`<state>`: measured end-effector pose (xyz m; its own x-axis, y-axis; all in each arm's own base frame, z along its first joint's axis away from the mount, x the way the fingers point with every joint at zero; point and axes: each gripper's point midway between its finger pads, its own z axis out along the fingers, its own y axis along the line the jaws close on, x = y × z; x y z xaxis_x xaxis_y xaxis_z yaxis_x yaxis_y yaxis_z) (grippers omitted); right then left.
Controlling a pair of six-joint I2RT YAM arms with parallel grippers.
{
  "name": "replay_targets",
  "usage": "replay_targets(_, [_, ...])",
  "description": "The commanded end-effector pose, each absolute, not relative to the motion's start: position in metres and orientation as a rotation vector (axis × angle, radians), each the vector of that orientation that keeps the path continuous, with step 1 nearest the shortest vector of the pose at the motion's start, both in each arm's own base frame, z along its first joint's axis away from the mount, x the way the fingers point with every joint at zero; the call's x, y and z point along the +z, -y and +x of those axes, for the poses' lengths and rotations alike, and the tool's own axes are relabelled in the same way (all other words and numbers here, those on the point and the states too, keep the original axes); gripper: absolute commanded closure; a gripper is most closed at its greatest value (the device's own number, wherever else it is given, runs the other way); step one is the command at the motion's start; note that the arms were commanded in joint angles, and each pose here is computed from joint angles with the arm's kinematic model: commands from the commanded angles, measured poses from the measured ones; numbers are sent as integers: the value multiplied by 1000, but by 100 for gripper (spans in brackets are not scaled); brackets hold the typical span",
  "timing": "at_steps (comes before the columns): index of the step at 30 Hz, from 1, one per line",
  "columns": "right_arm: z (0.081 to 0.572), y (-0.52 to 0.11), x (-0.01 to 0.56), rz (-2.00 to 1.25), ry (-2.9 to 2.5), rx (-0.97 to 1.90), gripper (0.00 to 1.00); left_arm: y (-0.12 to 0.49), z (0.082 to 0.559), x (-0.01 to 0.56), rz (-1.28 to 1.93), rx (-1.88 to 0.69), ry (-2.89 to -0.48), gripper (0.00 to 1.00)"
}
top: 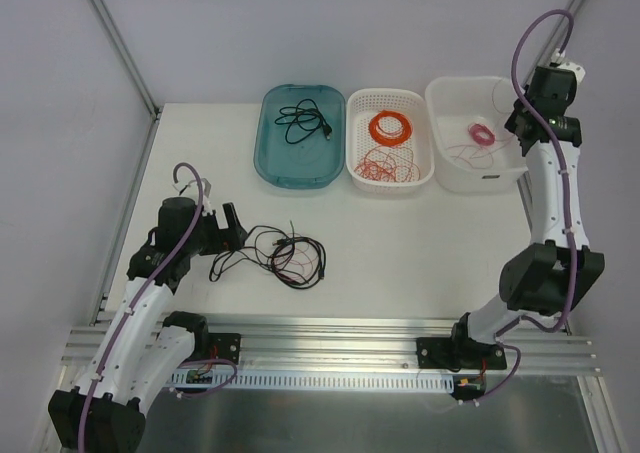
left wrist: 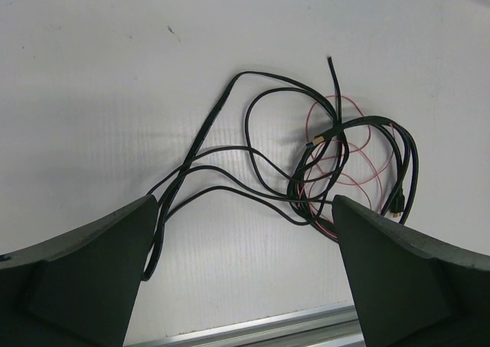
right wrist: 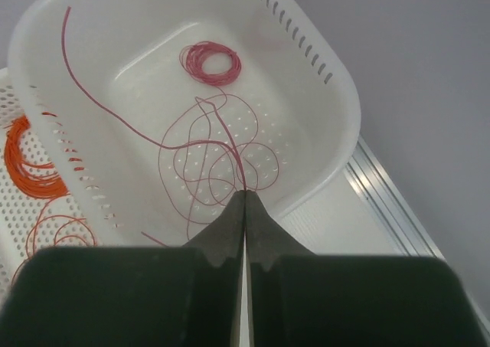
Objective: Untangle the cables
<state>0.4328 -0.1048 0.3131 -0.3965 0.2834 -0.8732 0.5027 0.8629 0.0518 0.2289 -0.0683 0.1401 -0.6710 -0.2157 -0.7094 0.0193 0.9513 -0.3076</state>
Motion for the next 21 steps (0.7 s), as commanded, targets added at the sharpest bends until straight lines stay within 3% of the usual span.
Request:
replay_targets(1, [463, 111, 292, 649, -1997, -180, 99, 70, 235, 145, -120, -383, -2256, 1])
replay_targets(5, [474, 119, 253, 726, -2062, -197, 97, 70, 235, 144, -121, -380, -2255, 1])
replay_targets(6, [474, 121, 247, 737, -2074, -207, 87, 70, 235, 144, -120, -381, -2256, 1])
replay_targets(8, [470, 118, 244, 749, -2094, -197, 76, 70, 235, 145, -119, -385, -2256, 1])
replay_targets(12, [459, 99, 261, 671, -2089, -115, 38, 72, 234, 143, -115, -394, -2263, 1])
replay_targets(15, [441, 86, 275, 613, -2090, -112, 22, 75, 234, 143, -106, -411, -2266, 1])
replay_targets(21, [394, 27, 291, 484, -2109, 71, 16, 84, 233, 144, -76, -470, -2270, 1])
